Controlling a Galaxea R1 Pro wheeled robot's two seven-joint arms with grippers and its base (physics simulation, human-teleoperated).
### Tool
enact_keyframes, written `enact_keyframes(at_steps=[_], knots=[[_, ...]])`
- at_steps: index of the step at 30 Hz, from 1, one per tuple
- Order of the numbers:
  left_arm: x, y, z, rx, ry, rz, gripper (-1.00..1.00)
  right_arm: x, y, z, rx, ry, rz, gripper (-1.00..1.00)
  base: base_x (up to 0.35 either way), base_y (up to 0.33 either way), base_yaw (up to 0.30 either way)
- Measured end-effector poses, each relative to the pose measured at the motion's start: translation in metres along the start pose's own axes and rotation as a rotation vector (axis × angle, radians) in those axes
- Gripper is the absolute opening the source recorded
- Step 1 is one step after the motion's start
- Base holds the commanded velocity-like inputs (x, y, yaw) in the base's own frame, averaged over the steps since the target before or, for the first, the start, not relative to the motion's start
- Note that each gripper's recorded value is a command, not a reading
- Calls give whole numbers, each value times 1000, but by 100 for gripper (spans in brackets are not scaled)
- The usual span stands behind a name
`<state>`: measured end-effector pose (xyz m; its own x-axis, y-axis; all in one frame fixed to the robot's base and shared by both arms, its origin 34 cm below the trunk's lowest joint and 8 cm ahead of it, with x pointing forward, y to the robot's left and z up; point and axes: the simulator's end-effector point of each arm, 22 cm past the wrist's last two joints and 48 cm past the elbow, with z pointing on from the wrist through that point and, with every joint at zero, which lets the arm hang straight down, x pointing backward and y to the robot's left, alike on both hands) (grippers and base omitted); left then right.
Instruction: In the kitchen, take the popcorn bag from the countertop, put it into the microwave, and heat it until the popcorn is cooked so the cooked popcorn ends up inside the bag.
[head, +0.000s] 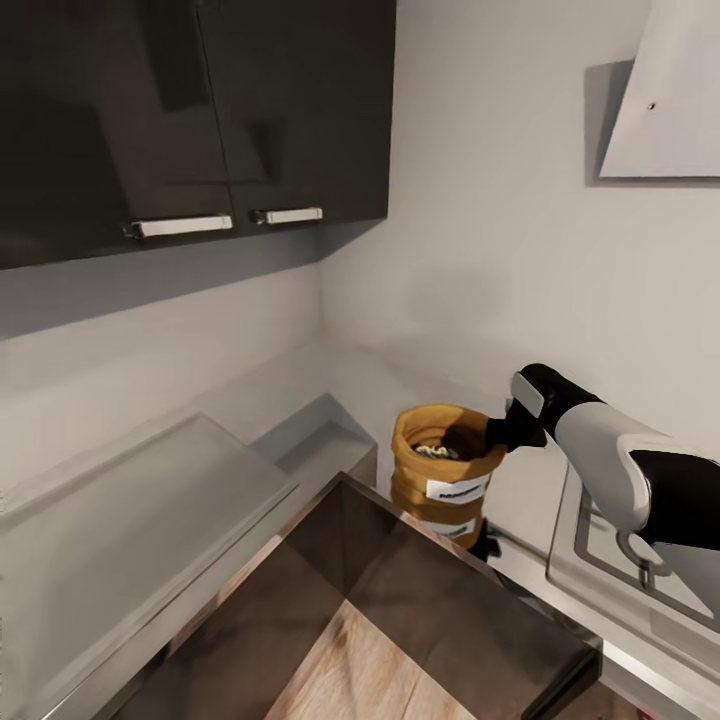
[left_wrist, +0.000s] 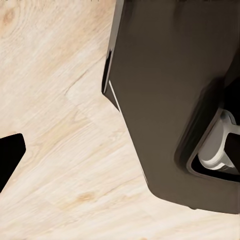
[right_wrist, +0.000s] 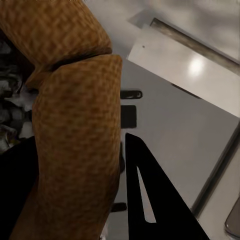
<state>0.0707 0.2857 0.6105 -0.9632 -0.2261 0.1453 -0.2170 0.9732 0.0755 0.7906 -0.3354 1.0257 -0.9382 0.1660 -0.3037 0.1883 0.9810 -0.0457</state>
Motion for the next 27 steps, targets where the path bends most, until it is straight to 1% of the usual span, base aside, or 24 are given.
enact_keyframes(at_steps=[5,15,21,27], knots=[[-3,-1,0,3,-8,0,100,-2,0,-6,-9,-8,8,-100,0,0,90],[-9,-3,0,7,-22,-1,100,-5,-7,-16,-7,-26,19,-100,-16,0,80],[-12,-4,-1,9,-29,-1,100,-7,-13,-21,-3,-33,27,-100,-293,0,11],[-12,-4,-1,9,-28,-1,100,-8,-22,-21,4,-34,38,-100,-338,0,0]])
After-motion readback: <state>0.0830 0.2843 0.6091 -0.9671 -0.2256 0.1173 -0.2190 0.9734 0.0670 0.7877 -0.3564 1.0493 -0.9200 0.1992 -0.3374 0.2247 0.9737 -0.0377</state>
